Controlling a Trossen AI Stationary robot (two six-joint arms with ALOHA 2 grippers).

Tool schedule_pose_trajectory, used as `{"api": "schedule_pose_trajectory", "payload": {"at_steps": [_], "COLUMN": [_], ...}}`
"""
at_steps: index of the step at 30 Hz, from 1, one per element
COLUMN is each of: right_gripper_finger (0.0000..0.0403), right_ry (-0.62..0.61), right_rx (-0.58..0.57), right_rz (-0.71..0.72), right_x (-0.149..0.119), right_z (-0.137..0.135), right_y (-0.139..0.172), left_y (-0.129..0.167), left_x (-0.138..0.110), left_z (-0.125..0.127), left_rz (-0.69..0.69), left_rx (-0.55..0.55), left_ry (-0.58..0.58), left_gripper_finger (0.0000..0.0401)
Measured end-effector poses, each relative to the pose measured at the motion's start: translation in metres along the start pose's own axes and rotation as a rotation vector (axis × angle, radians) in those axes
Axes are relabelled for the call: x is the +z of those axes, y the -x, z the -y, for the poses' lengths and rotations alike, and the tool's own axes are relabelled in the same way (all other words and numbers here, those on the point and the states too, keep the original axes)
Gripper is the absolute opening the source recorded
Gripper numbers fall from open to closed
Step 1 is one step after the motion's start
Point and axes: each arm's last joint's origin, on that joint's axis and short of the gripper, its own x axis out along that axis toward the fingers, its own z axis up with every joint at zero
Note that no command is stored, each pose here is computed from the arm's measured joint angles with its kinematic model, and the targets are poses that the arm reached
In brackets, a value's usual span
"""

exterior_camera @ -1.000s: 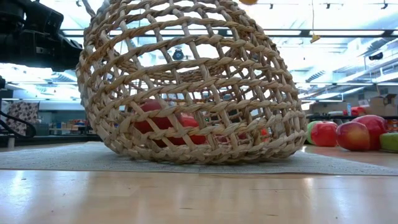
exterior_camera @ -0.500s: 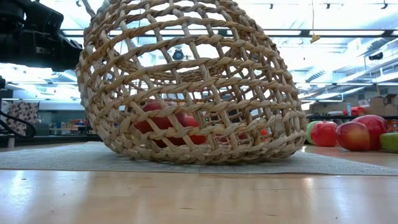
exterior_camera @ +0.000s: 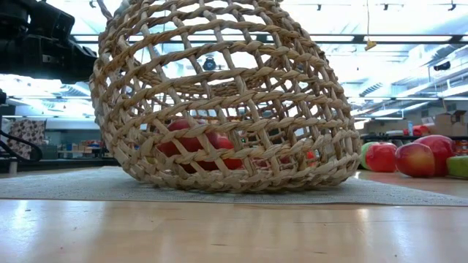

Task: Build produce basket
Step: Put the yellow bell pepper into the brown basket

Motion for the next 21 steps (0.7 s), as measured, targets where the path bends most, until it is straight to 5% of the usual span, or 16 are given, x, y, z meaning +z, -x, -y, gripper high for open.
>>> {"api": "schedule_pose_trajectory", "payload": {"at_steps": [5, 10, 17, 21], "right_gripper_finger": [0.032, 0.033, 0.0333, 0.0333], "right_ry": [0.28, 0.384, 0.34, 0.112], "right_rx": [-0.044, -0.079, -0.082, -0.082], "right_rz": [-0.058, -0.111, -0.103, -0.03], "right_x": [0.001, 0.001, 0.001, 0.006], "right_z": [-0.001, -0.001, -0.001, 0.001], "right_y": [-0.007, -0.012, -0.011, -0.012], "left_y": [0.0, 0.0, 0.0, 0.0], "left_x": [0.0, 0.0, 0.0, 0.0], "left_z": [0.0, 0.0, 0.0, 0.0], "left_rz": [-0.001, 0.0, 0.0, 0.0], "left_rx": [0.0, 0.0, 0.0, 0.0], "left_ry": [0.0, 0.0, 0.0, 0.0], "left_gripper_finger": [0.0032, 0.0036, 0.003, 0.0028]}}
